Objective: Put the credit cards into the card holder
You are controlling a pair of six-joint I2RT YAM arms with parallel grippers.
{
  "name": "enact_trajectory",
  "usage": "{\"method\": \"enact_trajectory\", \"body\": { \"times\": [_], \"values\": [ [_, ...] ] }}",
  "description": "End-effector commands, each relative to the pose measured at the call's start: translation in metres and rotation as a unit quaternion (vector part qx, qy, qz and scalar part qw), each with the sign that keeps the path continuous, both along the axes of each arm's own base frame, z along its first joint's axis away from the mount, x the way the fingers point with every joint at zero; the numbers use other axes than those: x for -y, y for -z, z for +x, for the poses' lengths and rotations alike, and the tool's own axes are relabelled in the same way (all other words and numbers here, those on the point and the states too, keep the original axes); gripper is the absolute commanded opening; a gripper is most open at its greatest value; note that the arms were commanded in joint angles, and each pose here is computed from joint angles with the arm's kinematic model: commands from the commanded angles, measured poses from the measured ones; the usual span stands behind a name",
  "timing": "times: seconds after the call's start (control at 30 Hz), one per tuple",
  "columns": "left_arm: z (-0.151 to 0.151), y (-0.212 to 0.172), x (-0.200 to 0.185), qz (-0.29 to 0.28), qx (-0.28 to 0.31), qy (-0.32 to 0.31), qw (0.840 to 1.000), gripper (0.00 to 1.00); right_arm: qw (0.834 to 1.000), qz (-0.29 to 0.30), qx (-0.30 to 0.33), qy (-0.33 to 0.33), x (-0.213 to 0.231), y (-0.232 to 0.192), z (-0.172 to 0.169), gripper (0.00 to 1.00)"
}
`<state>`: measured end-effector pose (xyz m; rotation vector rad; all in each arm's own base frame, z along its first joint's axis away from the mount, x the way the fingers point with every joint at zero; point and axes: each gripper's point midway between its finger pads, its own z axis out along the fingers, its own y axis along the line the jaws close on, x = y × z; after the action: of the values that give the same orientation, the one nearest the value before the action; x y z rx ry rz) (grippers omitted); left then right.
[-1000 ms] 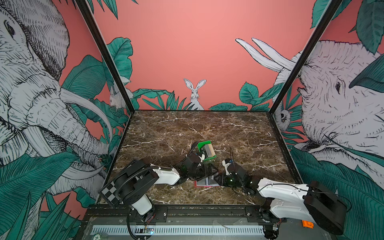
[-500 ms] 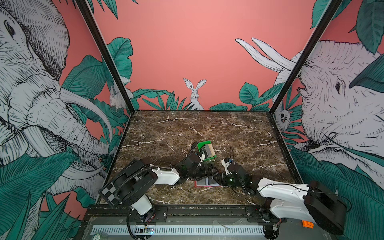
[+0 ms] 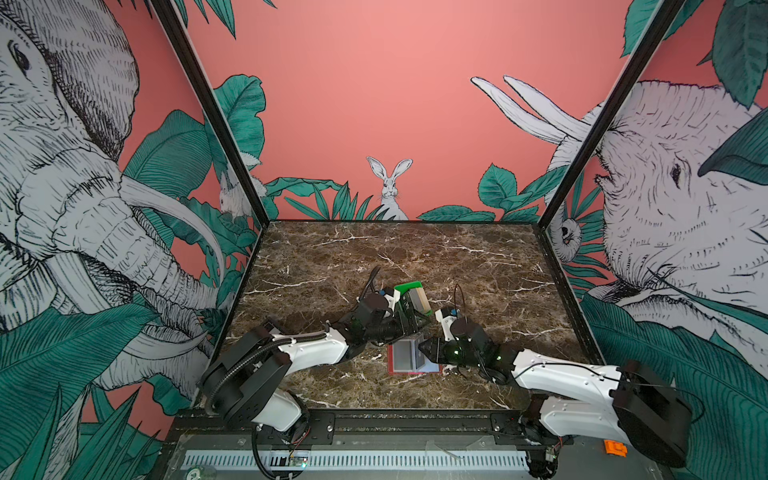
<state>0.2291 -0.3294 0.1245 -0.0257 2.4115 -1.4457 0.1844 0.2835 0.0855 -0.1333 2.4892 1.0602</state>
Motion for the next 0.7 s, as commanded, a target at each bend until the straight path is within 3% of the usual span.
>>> {"method": "enact_trajectory", "body": {
  "times": [0.0, 0.23, 0.47, 0.67],
  "values": [
    [0.003, -0.015, -0.019, 0.001, 0.017, -0.003, 1.0, 0.99, 1.0, -0.007, 0.012, -0.006, -0.009, -0.005, 0.004, 0.27],
    [0.021, -0.047, -0.065, 0.022, 0.055, -0.016, 0.998, 0.99, 1.0, -0.007, 0.017, -0.021, -0.037, -0.011, 0.008, 0.29],
    [0.014, -0.069, -0.077, 0.063, 0.112, 0.047, 0.991, 0.99, 0.999, -0.008, 0.015, -0.035, -0.061, -0.009, 0.008, 0.3],
    [0.0, -0.086, -0.069, 0.009, 0.118, 0.112, 0.987, 0.99, 0.999, -0.012, 0.025, -0.026, -0.061, -0.011, 0.012, 0.42]
  ]
}}
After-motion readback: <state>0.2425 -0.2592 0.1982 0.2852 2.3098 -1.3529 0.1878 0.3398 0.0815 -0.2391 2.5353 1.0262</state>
